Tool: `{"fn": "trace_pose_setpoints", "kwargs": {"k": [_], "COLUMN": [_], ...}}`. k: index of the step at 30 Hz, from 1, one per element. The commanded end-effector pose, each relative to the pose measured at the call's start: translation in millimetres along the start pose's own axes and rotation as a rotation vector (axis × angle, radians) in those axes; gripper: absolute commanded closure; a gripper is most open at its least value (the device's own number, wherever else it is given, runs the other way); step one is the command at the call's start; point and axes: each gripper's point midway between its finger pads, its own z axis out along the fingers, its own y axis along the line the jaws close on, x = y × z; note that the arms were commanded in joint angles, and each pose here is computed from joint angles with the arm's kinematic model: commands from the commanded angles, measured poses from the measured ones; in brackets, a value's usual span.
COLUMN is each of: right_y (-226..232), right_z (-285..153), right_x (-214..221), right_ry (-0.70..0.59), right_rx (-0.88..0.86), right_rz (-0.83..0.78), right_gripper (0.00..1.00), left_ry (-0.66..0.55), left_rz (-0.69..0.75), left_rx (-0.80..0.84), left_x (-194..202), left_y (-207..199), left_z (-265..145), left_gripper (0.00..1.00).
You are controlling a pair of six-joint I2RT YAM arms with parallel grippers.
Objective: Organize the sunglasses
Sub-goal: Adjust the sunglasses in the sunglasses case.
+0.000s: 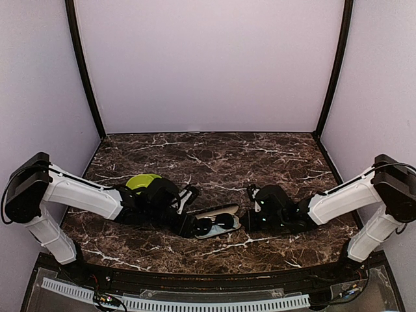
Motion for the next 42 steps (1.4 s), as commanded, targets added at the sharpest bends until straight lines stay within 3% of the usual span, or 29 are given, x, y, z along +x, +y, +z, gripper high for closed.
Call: {"fn": "trace_pose_setpoints", "kwargs": {"k": [1, 22, 42], "right_y": [14, 18, 26], "right_z": [1, 3, 4], "right_x": [-4, -3, -1], "right_ry": [-0.015, -0.010, -0.007], "right_rx": [-0.037, -0.044, -0.072], "right_rz": [-0.004, -0.007, -0.012], "right_gripper": [0.95, 0.95, 0.95], "left_ry": [-0.011, -0.010, 0.035], "left_rz": [-0.009, -0.049, -0.044], "left_rx": [0.064, 0.008, 0.013], "left_x": [-10, -6, -5], "left_y": [-14, -12, -26], "left_z": [-1, -10, -7], "left_gripper": [0.41, 0.33, 0.33]}}
